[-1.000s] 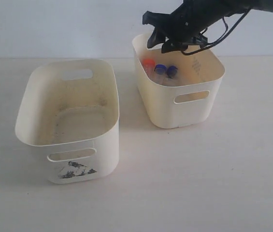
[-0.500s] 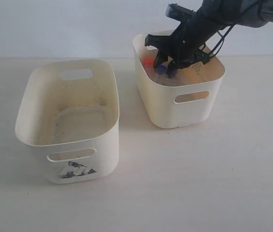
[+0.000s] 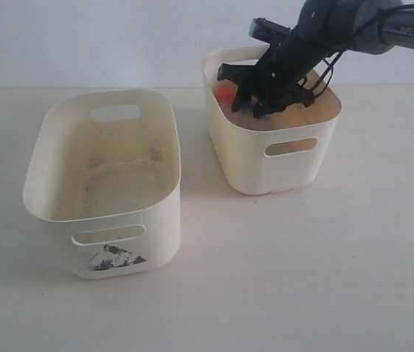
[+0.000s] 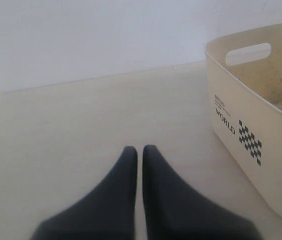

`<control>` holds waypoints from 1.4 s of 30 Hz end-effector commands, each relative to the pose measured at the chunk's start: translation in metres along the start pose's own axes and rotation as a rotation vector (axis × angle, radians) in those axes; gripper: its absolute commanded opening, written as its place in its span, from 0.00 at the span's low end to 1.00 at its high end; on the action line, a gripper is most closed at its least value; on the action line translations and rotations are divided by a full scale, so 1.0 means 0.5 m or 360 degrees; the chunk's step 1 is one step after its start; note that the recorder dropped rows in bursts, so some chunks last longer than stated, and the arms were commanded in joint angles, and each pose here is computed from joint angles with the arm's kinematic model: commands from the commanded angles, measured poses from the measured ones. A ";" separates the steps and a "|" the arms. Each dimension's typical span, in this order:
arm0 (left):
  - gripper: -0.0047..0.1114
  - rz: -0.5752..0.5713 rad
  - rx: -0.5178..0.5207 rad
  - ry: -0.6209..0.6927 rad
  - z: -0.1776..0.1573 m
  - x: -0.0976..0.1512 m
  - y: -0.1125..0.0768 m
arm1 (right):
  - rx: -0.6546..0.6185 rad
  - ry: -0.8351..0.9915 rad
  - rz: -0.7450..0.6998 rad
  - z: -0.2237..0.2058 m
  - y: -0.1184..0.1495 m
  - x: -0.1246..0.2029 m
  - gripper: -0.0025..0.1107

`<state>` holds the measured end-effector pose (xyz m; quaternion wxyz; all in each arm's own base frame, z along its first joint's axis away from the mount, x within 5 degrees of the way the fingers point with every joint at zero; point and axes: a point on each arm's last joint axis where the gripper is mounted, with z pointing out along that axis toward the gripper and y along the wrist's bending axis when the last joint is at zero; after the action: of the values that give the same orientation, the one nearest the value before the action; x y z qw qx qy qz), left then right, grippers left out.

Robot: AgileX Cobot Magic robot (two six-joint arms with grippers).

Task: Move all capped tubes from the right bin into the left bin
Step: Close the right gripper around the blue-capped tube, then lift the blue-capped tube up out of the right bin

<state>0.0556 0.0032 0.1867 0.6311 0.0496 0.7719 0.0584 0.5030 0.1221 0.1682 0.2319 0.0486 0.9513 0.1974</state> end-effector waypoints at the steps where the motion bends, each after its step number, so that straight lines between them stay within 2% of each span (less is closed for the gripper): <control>1: 0.08 -0.0021 -0.0002 -0.0034 -0.001 -0.006 0.000 | 0.0024 0.0012 -0.0007 0.018 -0.008 0.005 0.49; 9: 0.08 -0.0021 -0.0002 -0.0034 -0.001 -0.006 0.000 | 0.0034 0.0005 -0.0021 0.039 -0.010 0.012 0.50; 11: 0.08 -0.0021 -0.0002 -0.0034 -0.001 -0.006 0.000 | 0.0036 -0.0014 -0.0031 0.039 -0.010 0.010 0.44; 16: 0.08 -0.0021 -0.0002 -0.0034 -0.001 -0.006 0.000 | 0.0035 -0.0052 -0.0141 0.039 -0.008 0.006 0.21; 26: 0.08 -0.0021 -0.0002 -0.0034 -0.001 -0.006 0.000 | 0.0029 -0.0098 -0.0149 0.041 -0.002 0.002 0.20; 28: 0.08 -0.0021 -0.0002 -0.0034 -0.001 -0.006 0.000 | 0.0026 -0.0111 -0.0150 0.037 0.000 0.000 0.14; 30: 0.08 -0.0021 -0.0002 -0.0034 -0.001 -0.006 0.000 | 0.0022 -0.0127 -0.0159 0.024 0.005 -0.005 0.01; 37: 0.08 -0.0021 -0.0002 -0.0034 -0.001 -0.006 0.000 | -0.0015 -0.0230 -0.0216 -0.074 0.045 -0.035 0.02; 42: 0.08 -0.0021 -0.0002 -0.0034 -0.001 -0.006 0.000 | 0.0038 -0.0222 -0.0334 -0.159 0.066 -0.042 0.02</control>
<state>0.0556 0.0032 0.1867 0.6311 0.0496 0.7719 0.0584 0.4952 0.1242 0.2289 0.3119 -0.0135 0.9343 0.1720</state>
